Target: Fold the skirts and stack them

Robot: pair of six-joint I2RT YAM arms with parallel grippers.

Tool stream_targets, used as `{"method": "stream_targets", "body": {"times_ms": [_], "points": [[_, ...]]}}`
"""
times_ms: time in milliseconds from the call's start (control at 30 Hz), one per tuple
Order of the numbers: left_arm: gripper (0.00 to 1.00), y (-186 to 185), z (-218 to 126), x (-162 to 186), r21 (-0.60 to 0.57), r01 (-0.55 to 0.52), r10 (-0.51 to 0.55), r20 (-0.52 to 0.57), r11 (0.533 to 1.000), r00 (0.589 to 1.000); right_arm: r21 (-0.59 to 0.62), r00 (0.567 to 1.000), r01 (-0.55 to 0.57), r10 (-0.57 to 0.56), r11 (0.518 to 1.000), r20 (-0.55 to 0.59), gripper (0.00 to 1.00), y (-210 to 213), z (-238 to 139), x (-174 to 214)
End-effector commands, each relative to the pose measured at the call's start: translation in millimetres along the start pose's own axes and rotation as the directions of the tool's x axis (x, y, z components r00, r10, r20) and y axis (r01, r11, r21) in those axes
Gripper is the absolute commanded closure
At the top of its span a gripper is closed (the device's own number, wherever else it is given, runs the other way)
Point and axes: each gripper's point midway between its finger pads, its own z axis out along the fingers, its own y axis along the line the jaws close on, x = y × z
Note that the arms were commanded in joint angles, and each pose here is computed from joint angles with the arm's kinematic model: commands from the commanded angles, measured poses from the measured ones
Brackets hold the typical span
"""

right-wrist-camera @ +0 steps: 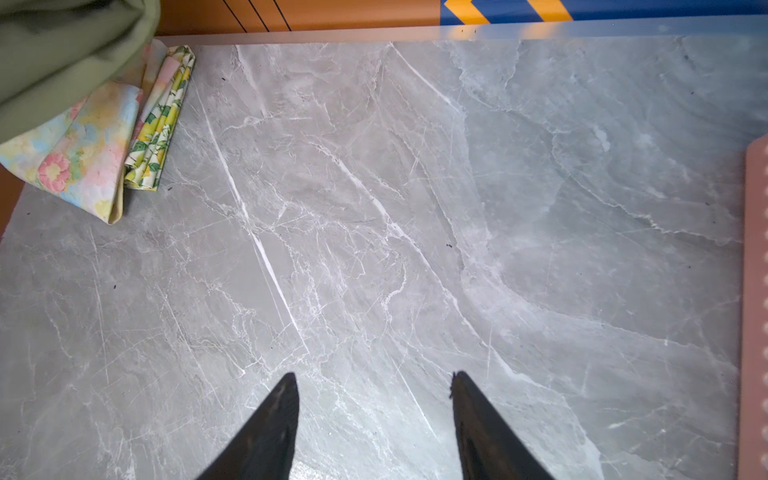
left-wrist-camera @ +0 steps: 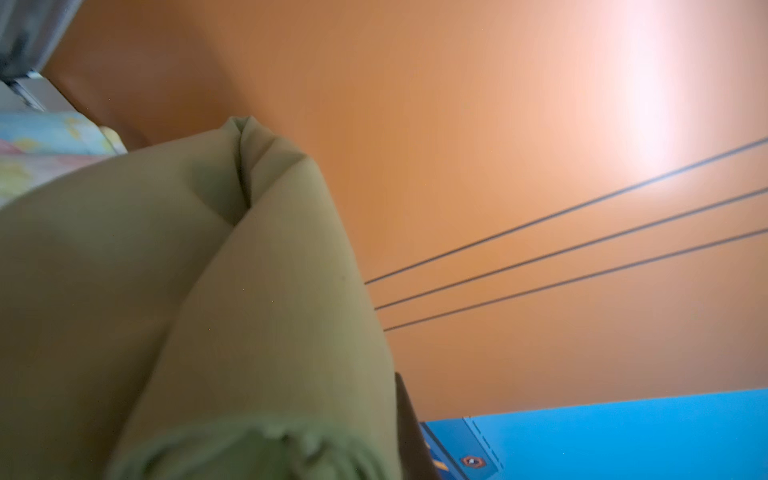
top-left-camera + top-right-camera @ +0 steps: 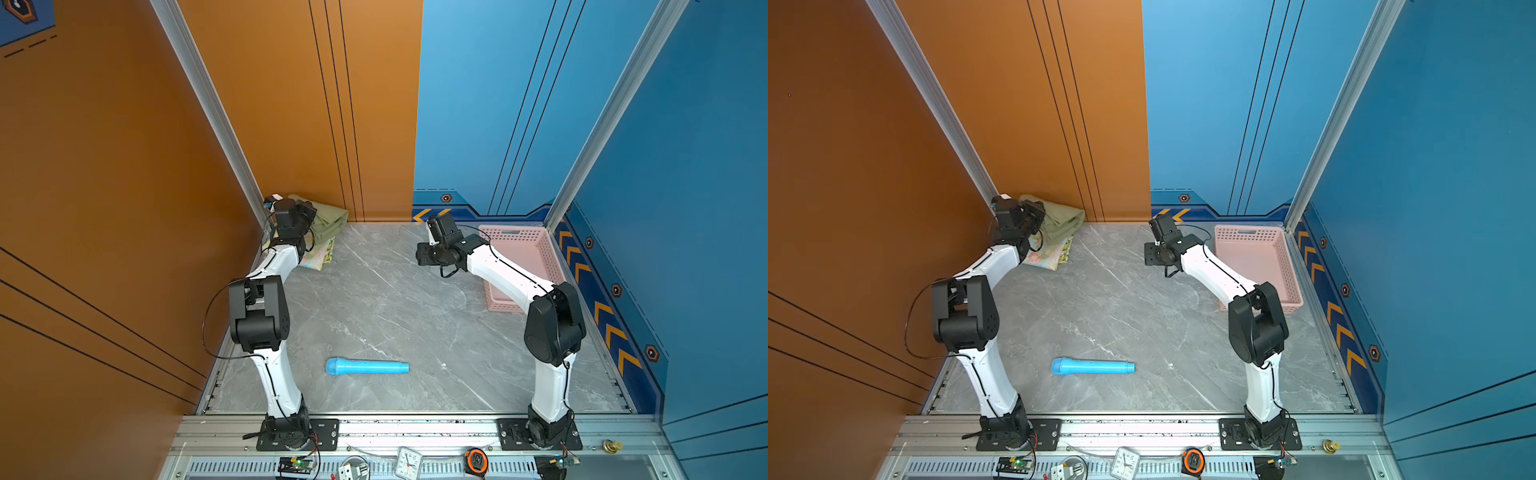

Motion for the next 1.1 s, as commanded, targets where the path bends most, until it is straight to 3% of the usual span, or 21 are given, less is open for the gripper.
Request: {"method": "stream_targets", "body": {"times_ms": [0,100,133,167,267,300,400,500,600,667,700,767,833,967,1033,1067], "points": [[1.00,5,-13,-33,0.014,0.037,-0.039,0.130,0.999,0.991,0.006,1.000,0.020,-0.020,1.000,0.005,0.39,2,-8,-3],[0.99,62,-11,-10,-0.107,0.062,-0.052,0.096,0.992,0.994,0.016,0.999,0.031,-0.031,0.999,0.018,0.34,-1,-19,-5],[0.81,87,-15,-1,-0.176,0.078,-0.064,0.082,0.981,0.995,0.023,0.999,0.033,-0.034,0.999,0.025,0.30,-4,-24,-5],[0.57,108,-21,6,-0.246,0.081,-0.067,0.062,0.966,0.996,0.033,0.999,0.035,-0.036,0.999,0.033,0.27,-8,-31,-5],[0.12,137,-48,10,-0.381,0.016,-0.003,0.036,0.924,0.999,0.100,0.997,0.037,-0.044,0.994,0.066,0.16,-33,-57,-5],[0.01,139,-57,9,-0.413,-0.028,0.039,0.018,0.910,0.999,0.128,0.996,0.036,-0.047,0.991,0.077,0.14,-45,-66,-4],[0.02,127,-84,1,-0.483,-0.261,0.243,-0.101,0.836,0.965,0.254,0.992,0.018,-0.050,0.967,0.119,0.08,-98,-97,5],[0.02,106,-116,5,-0.456,-0.460,0.415,-0.201,0.762,0.887,0.410,0.980,-0.045,-0.039,0.911,0.193,0.06,-167,-134,23],[0.02,91,-160,27,-0.410,-0.709,0.636,-0.322,0.574,0.701,0.498,0.942,-0.150,-0.029,0.854,0.335,0.05,-229,-166,44],[0.02,97,-184,55,-0.321,-0.841,0.729,-0.421,0.436,0.539,0.504,0.908,-0.187,-0.047,0.843,0.417,0.05,-257,-167,64],[0.02,103,-193,59,-0.320,-0.860,0.754,-0.421,0.397,0.505,0.491,0.898,-0.183,-0.057,0.852,0.435,0.05,-263,-160,74],[0.02,123,-204,66,-0.307,-0.856,0.769,-0.384,0.416,0.511,0.503,0.889,-0.165,-0.093,0.848,0.448,0.05,-269,-147,91],[0.02,148,-209,77,-0.280,-0.853,0.773,-0.365,0.441,0.520,0.454,0.850,-0.195,-0.081,0.870,0.521,0.05,-268,-133,99],[0.02,159,-211,93,-0.238,-0.885,0.843,-0.282,0.400,0.458,0.468,0.812,-0.133,-0.175,0.874,0.557,0.05,-262,-102,108],[0.02,153,-200,95,-0.205,-0.861,0.834,-0.222,0.466,0.504,0.454,0.807,-0.104,-0.191,0.885,0.558,0.03,-260,-84,112],[0.02,154,-196,103,-0.173,-0.862,0.829,-0.237,0.477,0.507,0.453,0.808,-0.122,-0.177,0.883,0.563,0.00,-265,-81,114]]}}
